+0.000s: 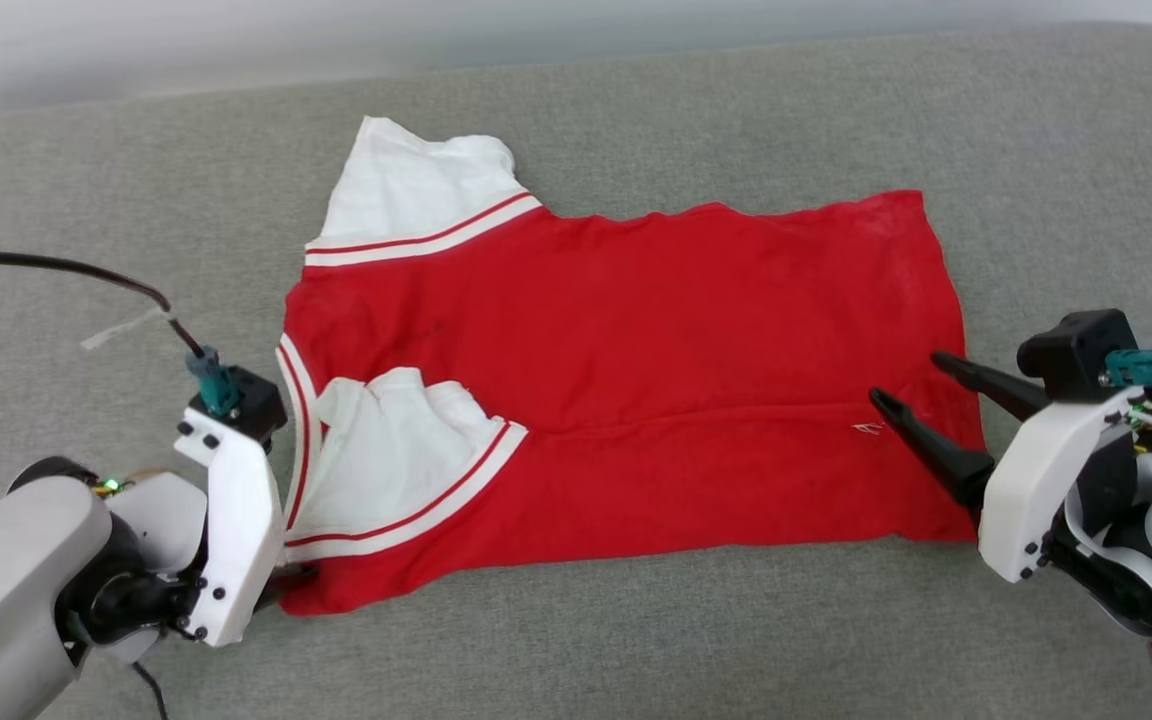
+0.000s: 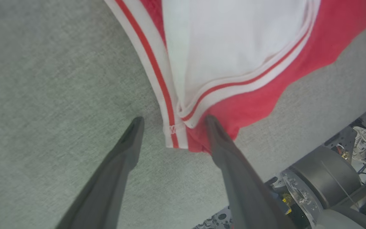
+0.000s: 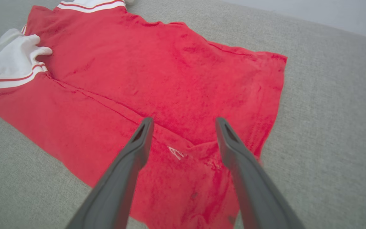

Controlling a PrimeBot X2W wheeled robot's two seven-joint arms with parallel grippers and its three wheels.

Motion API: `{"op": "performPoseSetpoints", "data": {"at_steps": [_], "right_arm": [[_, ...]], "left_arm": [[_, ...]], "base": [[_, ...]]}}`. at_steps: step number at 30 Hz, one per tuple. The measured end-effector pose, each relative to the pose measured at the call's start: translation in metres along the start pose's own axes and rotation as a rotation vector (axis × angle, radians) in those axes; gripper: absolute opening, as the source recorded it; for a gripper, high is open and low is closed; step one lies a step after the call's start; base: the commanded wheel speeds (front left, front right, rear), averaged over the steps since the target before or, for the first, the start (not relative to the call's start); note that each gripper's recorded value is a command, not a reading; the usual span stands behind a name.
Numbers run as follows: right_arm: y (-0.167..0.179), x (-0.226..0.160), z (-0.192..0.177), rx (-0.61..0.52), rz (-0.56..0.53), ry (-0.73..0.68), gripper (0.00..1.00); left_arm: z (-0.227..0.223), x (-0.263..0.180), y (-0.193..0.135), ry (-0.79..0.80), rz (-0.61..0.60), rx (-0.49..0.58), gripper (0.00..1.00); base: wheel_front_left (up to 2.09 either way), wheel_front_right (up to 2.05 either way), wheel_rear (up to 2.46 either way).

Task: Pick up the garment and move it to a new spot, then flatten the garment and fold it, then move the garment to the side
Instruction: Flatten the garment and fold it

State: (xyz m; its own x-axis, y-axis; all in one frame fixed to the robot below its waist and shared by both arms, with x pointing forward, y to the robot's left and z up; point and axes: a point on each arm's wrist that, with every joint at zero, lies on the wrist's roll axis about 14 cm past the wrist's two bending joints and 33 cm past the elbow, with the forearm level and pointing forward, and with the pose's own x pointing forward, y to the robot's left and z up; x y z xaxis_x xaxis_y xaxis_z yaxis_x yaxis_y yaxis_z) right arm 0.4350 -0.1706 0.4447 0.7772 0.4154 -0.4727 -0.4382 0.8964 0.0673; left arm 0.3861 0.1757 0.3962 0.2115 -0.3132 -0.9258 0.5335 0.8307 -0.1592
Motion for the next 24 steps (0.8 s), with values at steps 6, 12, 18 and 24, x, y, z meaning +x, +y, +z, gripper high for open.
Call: {"op": "performPoseSetpoints", "data": {"at_steps": [6,12,18,24], "right_arm": [[-0.006,0.001,-0.006,0.005,-0.014,0.016,1.0],[-0.019,-0.005,0.016,-0.042,-0.041,-0.015,1.0],[-0.043,-0.02,0.041,-0.176,-0.094,0.104,1.0],[-0.045,-0.034,0.009,-0.182,-0.073,0.416,1.0]], "left_arm": [[-0.014,0.019,0.004,0.094,-0.016,0.009,1.0],[-0.014,0.018,0.003,0.084,-0.017,0.034,0.0],[-0.005,0.003,-0.004,0.012,-0.006,0.076,0.0],[0.002,-0.008,-0.01,-0.04,-0.003,0.127,0.0]], "base": [[0.0,0.0,0.0],[0.0,0.0,0.0],[0.0,0.0,0.0],[0.0,0.0,0.0]]}}
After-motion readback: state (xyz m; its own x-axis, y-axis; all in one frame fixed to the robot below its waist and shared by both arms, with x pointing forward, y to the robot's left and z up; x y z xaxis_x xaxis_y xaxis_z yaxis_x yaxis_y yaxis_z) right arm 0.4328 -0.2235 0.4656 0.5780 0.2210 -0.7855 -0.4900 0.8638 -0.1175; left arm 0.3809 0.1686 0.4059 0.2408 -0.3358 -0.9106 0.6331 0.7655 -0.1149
